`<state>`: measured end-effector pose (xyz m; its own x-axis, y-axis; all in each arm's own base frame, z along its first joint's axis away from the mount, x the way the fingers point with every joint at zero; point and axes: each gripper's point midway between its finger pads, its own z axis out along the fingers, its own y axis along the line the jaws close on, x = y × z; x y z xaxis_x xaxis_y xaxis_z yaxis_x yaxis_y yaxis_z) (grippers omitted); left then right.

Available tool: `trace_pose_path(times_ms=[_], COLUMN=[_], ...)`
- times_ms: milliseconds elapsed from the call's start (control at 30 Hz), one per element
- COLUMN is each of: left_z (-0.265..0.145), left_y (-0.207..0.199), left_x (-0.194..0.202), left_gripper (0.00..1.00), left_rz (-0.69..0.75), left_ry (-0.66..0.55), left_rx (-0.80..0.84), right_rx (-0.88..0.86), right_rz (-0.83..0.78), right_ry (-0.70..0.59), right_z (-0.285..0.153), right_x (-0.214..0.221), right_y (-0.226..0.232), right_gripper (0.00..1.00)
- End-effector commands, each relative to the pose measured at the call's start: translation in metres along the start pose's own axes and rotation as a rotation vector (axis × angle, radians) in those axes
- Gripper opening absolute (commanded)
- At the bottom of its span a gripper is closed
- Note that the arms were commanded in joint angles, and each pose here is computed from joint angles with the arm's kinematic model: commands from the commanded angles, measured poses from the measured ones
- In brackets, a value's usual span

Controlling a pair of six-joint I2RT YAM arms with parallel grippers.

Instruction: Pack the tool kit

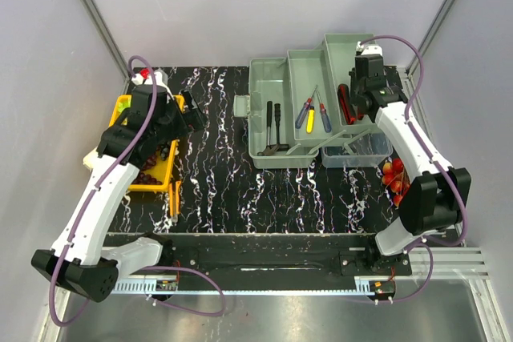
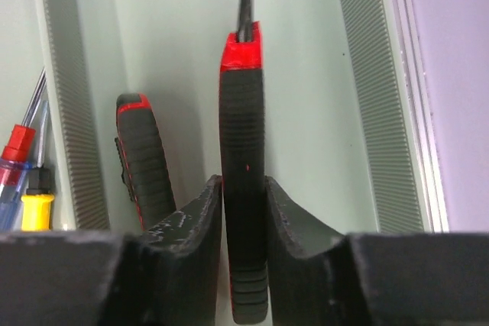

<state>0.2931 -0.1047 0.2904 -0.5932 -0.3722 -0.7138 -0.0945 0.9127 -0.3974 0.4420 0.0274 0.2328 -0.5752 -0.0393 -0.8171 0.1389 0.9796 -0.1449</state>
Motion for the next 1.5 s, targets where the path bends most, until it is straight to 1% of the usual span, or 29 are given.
trace_pose_path(times_ms=[0, 67, 167, 200, 300, 467, 567, 700, 767, 867, 933, 967, 1067, 1133, 1233, 1300, 1467], left_z=[0.002, 0.003, 0.006, 0.007, 0.014, 0.027, 0.034, 0.042, 0.042, 0.044, 0.044, 0.045, 0.055, 0.061, 0.059, 0.06, 0.073], left_y=[-0.003, -0.001, 0.005, 0.008, 0.022, 0.056, 0.074, 0.1, 0.112, 0.129, 0.141, 0.144, 0.149, 0.162, 0.172, 0.173, 0.17], left_x=[0.0, 0.0, 0.003, 0.005, 0.015, 0.053, 0.078, 0.119, 0.133, 0.146, 0.15, 0.154, 0.164, 0.175, 0.19, 0.19, 0.18], left_gripper=[0.99, 0.99, 0.99, 0.99, 0.99, 0.99, 0.98, 0.96, 0.96, 0.96, 0.97, 0.97, 0.98, 0.98, 0.98, 0.98, 0.97], left_rz=[-0.004, -0.003, 0.002, 0.007, 0.027, 0.076, 0.096, 0.127, 0.145, 0.156, 0.159, 0.163, 0.155, 0.128, 0.092, 0.058, -0.005], left_ry=[0.007, 0.006, 0.017, 0.025, 0.061, 0.188, 0.284, 0.431, 0.479, 0.501, 0.479, 0.479, 0.443, 0.393, 0.373, 0.337, 0.187], left_rx=[0.018, 0.011, -0.014, -0.031, -0.095, -0.226, -0.301, -0.387, -0.448, -0.546, -0.625, -0.64, -0.631, -0.659, -0.671, -0.668, -0.606], right_rx=[0.016, 0.021, 0.032, 0.044, 0.072, 0.076, 0.028, -0.042, -0.07, -0.088, -0.097, -0.1, -0.107, -0.108, -0.101, -0.095, -0.081], right_rz=[0.035, 0.053, 0.075, 0.082, 0.11, 0.16, 0.199, 0.241, 0.258, 0.275, 0.279, 0.281, 0.284, 0.281, 0.268, 0.257, 0.238], right_ry=[-0.004, -0.021, -0.048, -0.055, -0.09, -0.157, -0.198, -0.22, -0.225, -0.232, -0.229, -0.23, -0.235, -0.232, -0.227, -0.227, -0.236], right_z=[-0.001, -0.004, -0.013, -0.015, -0.026, -0.05, -0.067, -0.081, -0.084, -0.088, -0.087, -0.088, -0.088, -0.086, -0.086, -0.086, -0.088], right_x=[-0.009, -0.015, -0.025, -0.027, -0.038, -0.057, -0.068, -0.073, -0.073, -0.072, -0.071, -0.07, -0.069, -0.065, -0.061, -0.059, -0.06], right_y=[-0.003, -0.004, -0.008, -0.011, -0.02, -0.029, -0.026, -0.018, -0.014, -0.012, -0.01, -0.01, -0.009, -0.008, -0.01, -0.011, -0.015], right_gripper=[0.39, 0.53, 0.62, 0.63, 0.67, 0.7, 0.71, 0.72, 0.72, 0.73, 0.73, 0.73, 0.73, 0.74, 0.75, 0.75, 0.77])
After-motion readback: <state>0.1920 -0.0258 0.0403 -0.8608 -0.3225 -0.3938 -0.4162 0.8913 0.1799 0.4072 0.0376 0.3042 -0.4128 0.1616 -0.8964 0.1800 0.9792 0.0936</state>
